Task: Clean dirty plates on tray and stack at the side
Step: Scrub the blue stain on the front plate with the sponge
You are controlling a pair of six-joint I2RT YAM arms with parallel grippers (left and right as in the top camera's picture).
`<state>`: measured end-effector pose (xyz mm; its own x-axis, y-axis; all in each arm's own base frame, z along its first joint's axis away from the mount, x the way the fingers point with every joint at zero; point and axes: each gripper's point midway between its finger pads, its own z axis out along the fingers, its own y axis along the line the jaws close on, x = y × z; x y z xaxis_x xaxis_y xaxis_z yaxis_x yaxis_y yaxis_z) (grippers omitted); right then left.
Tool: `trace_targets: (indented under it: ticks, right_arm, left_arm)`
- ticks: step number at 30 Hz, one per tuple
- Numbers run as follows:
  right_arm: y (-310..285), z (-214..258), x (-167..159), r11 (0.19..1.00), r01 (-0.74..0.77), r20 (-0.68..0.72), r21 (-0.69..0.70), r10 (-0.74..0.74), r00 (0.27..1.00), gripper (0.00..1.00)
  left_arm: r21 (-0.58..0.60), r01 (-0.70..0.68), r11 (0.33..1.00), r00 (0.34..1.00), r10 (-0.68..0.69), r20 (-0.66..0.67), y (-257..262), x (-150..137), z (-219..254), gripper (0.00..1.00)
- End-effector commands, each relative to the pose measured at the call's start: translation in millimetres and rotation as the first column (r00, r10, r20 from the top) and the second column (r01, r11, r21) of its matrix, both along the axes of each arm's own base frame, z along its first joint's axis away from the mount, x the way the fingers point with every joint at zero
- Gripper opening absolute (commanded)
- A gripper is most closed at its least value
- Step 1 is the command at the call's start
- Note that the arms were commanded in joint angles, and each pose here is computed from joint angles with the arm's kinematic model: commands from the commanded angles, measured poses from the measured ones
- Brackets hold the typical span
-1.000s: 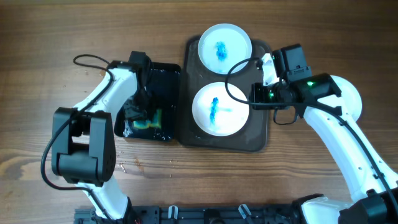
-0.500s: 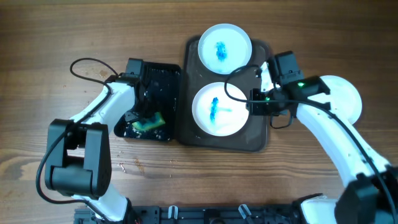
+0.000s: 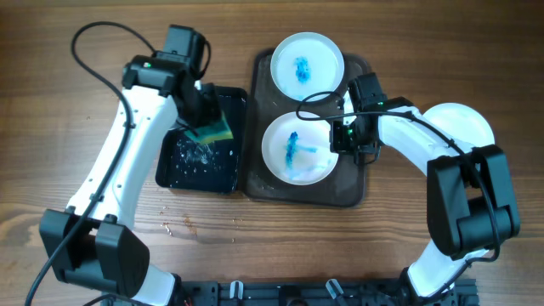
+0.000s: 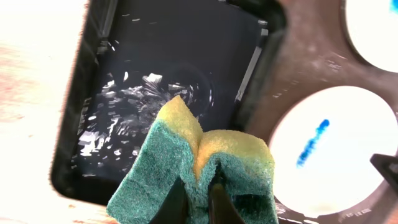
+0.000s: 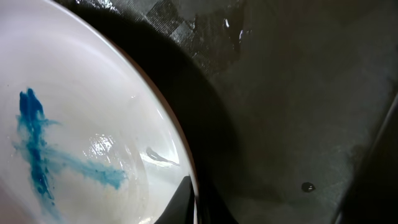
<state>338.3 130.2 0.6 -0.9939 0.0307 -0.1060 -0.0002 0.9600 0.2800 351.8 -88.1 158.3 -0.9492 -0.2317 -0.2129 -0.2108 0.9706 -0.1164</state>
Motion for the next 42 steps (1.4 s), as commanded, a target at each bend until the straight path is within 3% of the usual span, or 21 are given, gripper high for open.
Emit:
trace_targets:
  ticks: [1,6,11,14,16,18,20,21,22,23,25,32,35,40,42]
  right_arm:
    - [-3.2,-13.5,-14.2,1.0,-0.005,-0.065,-0.021,0.004,0.998,0.04]
    - [-4.5,-14.0,-18.4,1.0,-0.005,-0.083,-0.026,0.003,0.997,0.04]
    - [-4.9,-14.2,-20.2,1.0,-0.005,-0.091,-0.027,0.003,0.996,0.05]
    - [-5.1,-14.2,-20.8,1.0,-0.005,-0.093,-0.028,0.003,0.996,0.04]
    - [-5.1,-14.2,-20.8,1.0,-0.006,-0.093,-0.028,0.003,0.996,0.04]
    - [-5.1,-14.2,-20.8,1.0,-0.006,-0.093,-0.028,0.003,0.996,0.04]
    - [-5.1,-14.2,-20.9,1.0,-0.006,-0.094,-0.028,0.003,0.996,0.04]
    - [-5.1,-14.2,-20.9,1.0,-0.006,-0.094,-0.028,0.003,0.996,0.04]
    - [-5.1,-14.2,-20.9,1.0,-0.006,-0.093,-0.028,0.004,0.996,0.04]
    - [-5.1,-14.2,-20.9,1.0,-0.007,-0.093,-0.028,0.004,0.996,0.04]
    - [-4.9,-14.2,-20.9,0.999,-0.032,-0.087,-0.029,0.029,0.996,0.04]
    - [-5.1,-14.3,-21.9,0.999,-0.029,-0.091,-0.03,0.026,0.995,0.04]
    - [-5.1,-14.3,-22.0,0.999,-0.03,-0.092,-0.03,0.027,0.995,0.04]
    - [-5.5,-14.4,-23.5,0.999,-0.029,-0.098,-0.031,0.026,0.995,0.04]
    - [-5.5,-14.4,-23.5,0.999,-0.029,-0.098,-0.031,0.026,0.995,0.04]
  left_arm:
    - [-0.136,0.128,0.982,0.991,-0.12,0.063,-57.2,6.6,7.7,0.04]
    - [-0.263,0.233,0.936,0.972,-0.214,0.098,-149.0,21.3,-43.5,0.04]
    - [-0.177,0.268,0.947,0.96,-0.277,-0.03,-176.7,17.8,-147.7,0.04]
    - [0.056,0.225,0.973,0.971,-0.219,-0.1,-130.5,15.5,-175.5,0.04]
    - [0.3,0.223,0.928,0.974,-0.206,-0.09,-85.5,22.5,-167.3,0.04]
    - [0.386,0.225,0.894,0.974,-0.209,-0.084,-70.7,25.9,-163.1,0.04]
    - [0.278,0.243,0.929,0.97,-0.226,-0.091,-90.6,22.5,-168.3,0.04]
    - [0.148,0.264,0.953,0.962,-0.25,-0.11,-112.6,15.6,-172.1,0.04]
    - [-0.09,0.294,0.952,0.943,-0.304,-0.133,-152.8,3.2,-172.0,0.04]
    - [-0.309,0.316,0.897,0.92,-0.369,-0.13,-191.2,-8.3,-164.6,0.04]
    - [-0.46,0.337,0.822,0.893,-0.434,-0.121,-227.8,-23.5,-163.2,0.04]
    - [-0.456,0.445,0.771,0.813,-0.561,-0.155,-275.4,-80.6,-185.0,0.04]
    - [-0.409,0.433,0.803,0.813,-0.545,-0.208,-262.9,-86.7,-190.3,0.04]
    - [-0.148,0.363,0.92,0.859,-0.392,-0.33,-185.7,-68.8,-204.5,0.04]
    - [0.029,0.336,0.941,0.882,-0.304,-0.36,-138.8,-56.7,-204.1,0.04]
